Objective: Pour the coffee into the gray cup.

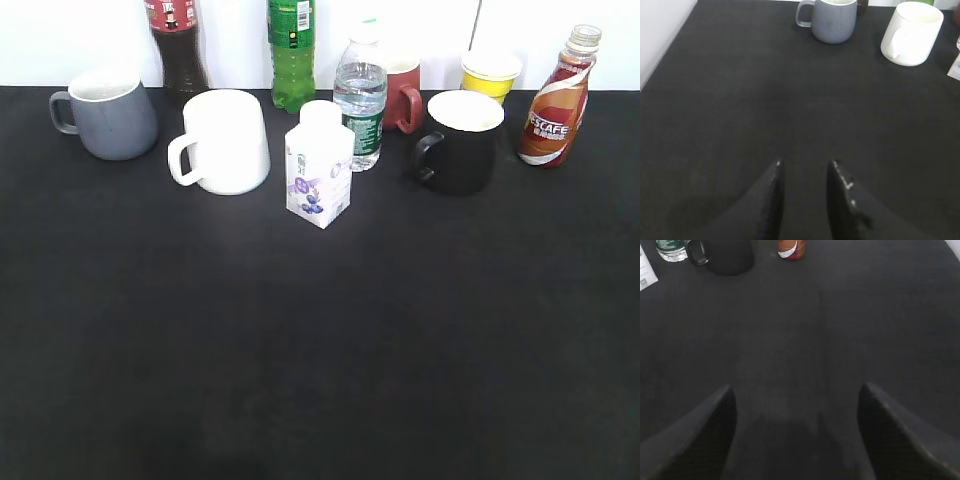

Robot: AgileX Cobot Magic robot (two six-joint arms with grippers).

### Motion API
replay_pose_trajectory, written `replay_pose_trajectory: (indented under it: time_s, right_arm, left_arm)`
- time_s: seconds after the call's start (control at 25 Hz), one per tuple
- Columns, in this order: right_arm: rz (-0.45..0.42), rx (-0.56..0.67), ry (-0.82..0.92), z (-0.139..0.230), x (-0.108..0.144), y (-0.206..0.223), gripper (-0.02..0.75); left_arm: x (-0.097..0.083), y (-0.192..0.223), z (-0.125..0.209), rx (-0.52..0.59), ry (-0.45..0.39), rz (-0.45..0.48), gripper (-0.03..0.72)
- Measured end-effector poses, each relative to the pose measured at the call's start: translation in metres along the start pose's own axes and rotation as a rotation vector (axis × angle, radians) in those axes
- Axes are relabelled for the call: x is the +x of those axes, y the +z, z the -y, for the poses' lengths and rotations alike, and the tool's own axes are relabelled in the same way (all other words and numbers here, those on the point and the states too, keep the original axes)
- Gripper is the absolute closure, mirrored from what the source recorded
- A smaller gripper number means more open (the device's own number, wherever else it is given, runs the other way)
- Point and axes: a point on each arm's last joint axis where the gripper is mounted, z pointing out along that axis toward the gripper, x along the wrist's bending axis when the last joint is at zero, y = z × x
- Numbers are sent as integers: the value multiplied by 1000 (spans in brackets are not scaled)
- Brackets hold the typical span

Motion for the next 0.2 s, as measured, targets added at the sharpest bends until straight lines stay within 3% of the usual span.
replay_pose_trajectory:
  time_s: [0.2]
  right_arm:
    - [0, 0, 0, 0, 0, 0, 150]
  left_arm:
    - [0, 0, 0, 0, 0, 0, 459]
